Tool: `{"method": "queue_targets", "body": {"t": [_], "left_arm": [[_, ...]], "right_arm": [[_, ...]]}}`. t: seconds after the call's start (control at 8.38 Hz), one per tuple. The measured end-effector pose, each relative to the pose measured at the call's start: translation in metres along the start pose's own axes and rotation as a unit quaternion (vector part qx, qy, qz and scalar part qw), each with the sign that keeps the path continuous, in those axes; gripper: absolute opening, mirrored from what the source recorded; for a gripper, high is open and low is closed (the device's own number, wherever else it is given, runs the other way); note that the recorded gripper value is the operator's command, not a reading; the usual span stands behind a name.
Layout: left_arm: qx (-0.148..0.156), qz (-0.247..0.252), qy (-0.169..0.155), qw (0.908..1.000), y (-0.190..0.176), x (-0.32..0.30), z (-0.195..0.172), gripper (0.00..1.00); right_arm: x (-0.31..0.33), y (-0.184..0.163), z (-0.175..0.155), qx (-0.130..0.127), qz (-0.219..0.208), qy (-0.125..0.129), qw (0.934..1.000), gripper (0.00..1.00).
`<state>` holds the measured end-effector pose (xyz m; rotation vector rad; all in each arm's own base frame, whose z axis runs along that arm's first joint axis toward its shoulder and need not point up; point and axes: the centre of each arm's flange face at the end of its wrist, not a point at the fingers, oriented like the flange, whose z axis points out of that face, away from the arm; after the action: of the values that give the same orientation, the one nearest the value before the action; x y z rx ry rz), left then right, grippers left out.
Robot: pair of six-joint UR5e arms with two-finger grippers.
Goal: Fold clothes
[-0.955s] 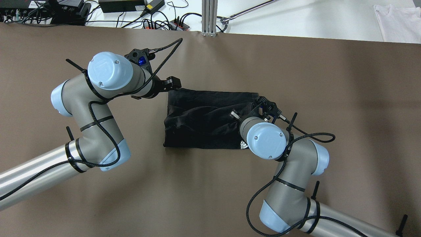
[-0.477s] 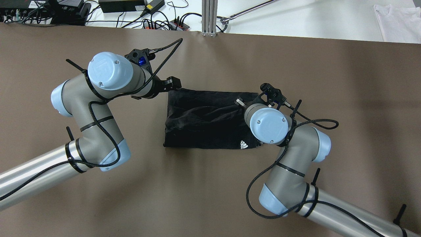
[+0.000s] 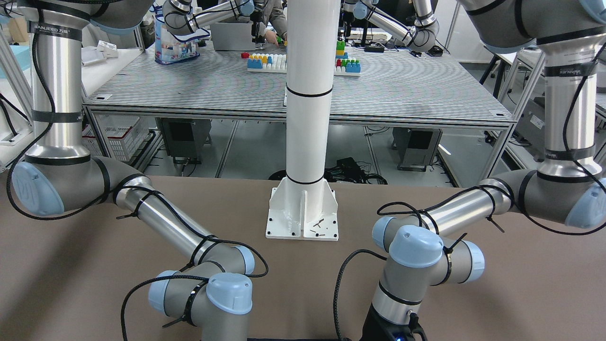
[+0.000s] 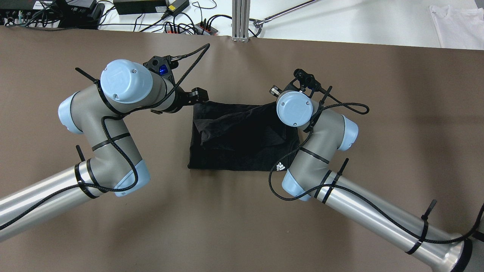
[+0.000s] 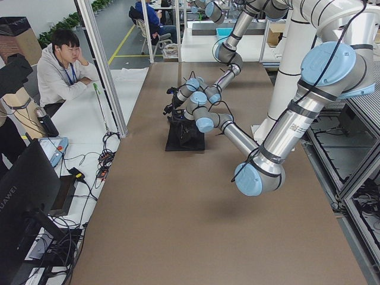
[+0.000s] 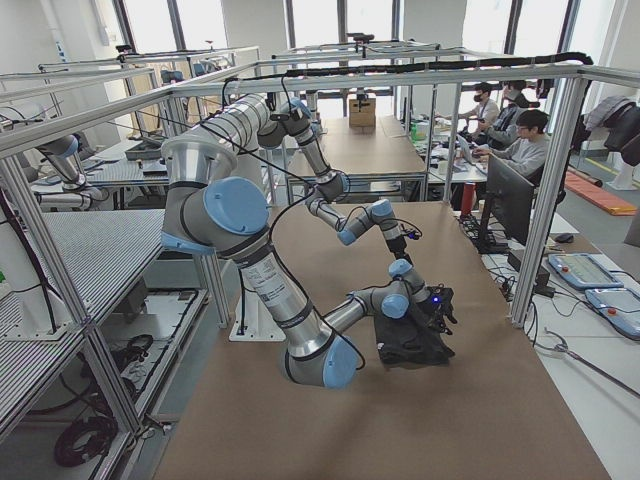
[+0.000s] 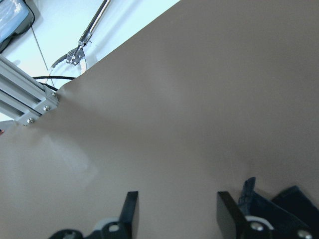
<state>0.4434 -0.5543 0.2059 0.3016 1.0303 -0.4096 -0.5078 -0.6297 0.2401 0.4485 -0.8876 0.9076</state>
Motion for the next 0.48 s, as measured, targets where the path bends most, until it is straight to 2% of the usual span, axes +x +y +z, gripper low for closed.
{"method": "queue_targets", "body": {"t": [0.24,0.48], "left_arm": [[0.0,0.0,0.001,1.0,0.001,0.0,-0.001,1.0],[-0.005,0.004,-0.001,1.0,0.013,-0.003,0.003,1.0]], "right_arm": [[-0.014,-0.014,-0.005,0.01,0.023,0.0,0.9997,0.93],[-0.012,-0.019,-0.017,0.006,0.012,-0.01,0.9999,0.94]]}}
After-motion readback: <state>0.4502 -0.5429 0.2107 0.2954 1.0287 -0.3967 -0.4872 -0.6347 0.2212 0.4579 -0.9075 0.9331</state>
